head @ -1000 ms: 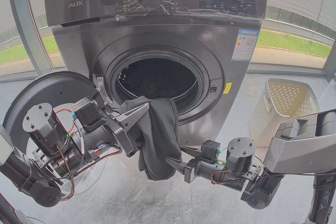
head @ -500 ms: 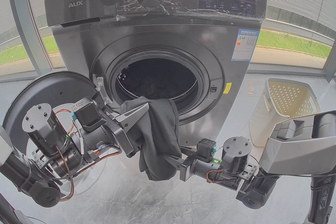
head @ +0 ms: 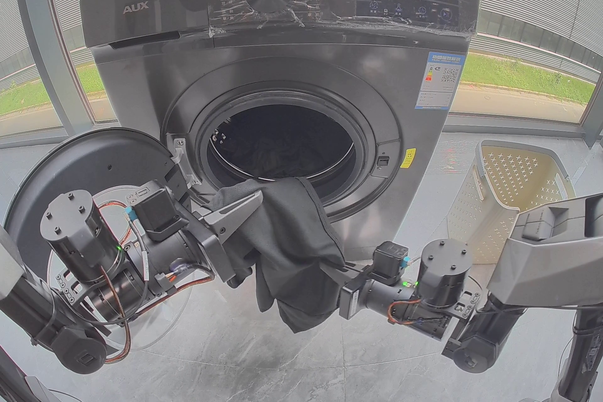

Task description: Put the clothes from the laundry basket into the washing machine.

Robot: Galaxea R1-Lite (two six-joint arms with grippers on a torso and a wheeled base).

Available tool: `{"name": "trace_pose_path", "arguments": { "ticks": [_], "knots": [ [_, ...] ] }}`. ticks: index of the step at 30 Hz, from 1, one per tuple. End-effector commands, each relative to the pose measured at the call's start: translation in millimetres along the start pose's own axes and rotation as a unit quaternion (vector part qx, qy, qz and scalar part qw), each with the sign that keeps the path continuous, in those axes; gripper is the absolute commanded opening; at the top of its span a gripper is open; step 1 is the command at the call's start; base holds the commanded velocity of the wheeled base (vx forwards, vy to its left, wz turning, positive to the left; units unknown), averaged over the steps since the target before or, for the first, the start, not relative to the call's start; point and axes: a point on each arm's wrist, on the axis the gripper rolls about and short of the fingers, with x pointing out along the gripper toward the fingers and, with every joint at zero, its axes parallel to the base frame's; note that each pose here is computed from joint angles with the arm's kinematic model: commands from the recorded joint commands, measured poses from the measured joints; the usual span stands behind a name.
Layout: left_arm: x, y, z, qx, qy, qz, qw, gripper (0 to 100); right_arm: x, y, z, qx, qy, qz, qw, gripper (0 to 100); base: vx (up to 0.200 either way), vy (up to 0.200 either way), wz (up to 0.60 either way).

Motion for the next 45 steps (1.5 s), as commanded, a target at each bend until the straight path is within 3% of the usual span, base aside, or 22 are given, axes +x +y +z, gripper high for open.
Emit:
{"name": "trace_pose_path", "arguments": {
  "ticks": [1, 4, 5, 8, 10, 16, 19, 20, 21, 24, 32, 37, 45],
  "knots": [
    [-6, 1.6, -6.6, -0.004, 0.017, 0.007, 0.9998, 0, -30, -9.7, 19, -0.01, -0.01, -0.036, 0.9993, 0, 0.0, 0.0, 0.0],
    [-8, 1.0, -9.5, -0.003, 0.024, 0.007, 0.9997, 0, -40, -17.3, 25, -0.009, -0.014, -0.053, 0.9985, 0, 0.0, 0.0, 0.0],
    [-8, 1.0, -9.5, -0.003, 0.024, 0.007, 0.9997, 100, -40, -17.3, 25, -0.009, -0.014, -0.053, 0.9985, 0, 0.0, 0.0, 0.0],
    [-11, -1.2, -13.1, -0.008, 0.034, 0.003, 0.9994, 100, -42, -26.9, 34, -0.009, -0.03, -0.069, 0.9971, 0, 0.0, 0.0, 0.0],
    [-22, -5.9, -28.6, -0.016, 0.077, -0.004, 0.9969, 100, -41, -33.5, 39, -0.01, -0.04, -0.076, 0.9962, 0, 0.0, 0.0, 0.0],
    [-40, -20.4, -70.0, -0.03, 0.183, -0.029, 0.9822, 100, -33, -33.8, 50, -0.017, -0.066, -0.072, 0.9951, 0, 0.0, 0.0, 0.0],
    [-44, -25.6, -80.9, -0.025, 0.212, -0.043, 0.976, 100, -30, -33.7, 54, -0.019, -0.076, -0.07, 0.9944, 0, 0.0, 0.0, 0.0],
    [-44, -25.6, -80.9, -0.025, 0.212, -0.043, 0.976, 100, -30, -33.7, 54, -0.019, -0.076, -0.07, 0.9944, 0, 0.0, 0.0, 0.0],
    [-46, -28.5, -87.4, -0.018, 0.23, -0.054, 0.9715, 100, -30, -33.5, 55, -0.019, -0.078, -0.07, 0.9943, 0, 0.0, 0.0, 0.0],
    [-48, -28.8, -91.6, -0.012, 0.241, -0.06, 0.9687, 100, -32, -33.0, 56, -0.02, -0.08, -0.07, 0.9942, 0, 0.0, 0.0, 0.0],
    [-38, -23.6, -91.7, -0.011, 0.23, -0.054, 0.9716, 100, -43, -27.1, 53, -0.029, -0.067, -0.04, 0.9965, 0, 0.0, 0.0, 0.0],
    [-20, -14.4, -95.2, -0.009, 0.217, -0.042, 0.9753, 100, -47, -22.4, 55, -0.032, -0.065, -0.027, 0.997, 0, 0.0, 0.0, 0.0],
    [-1, 1.4, -114.1, -0.01, 0.227, -0.023, 0.9735, 100, -52, -8.9, 57, -0.036, -0.065, 0.009, 0.9972, 0, 0.0, 0.0, 0.0]
  ]
}}
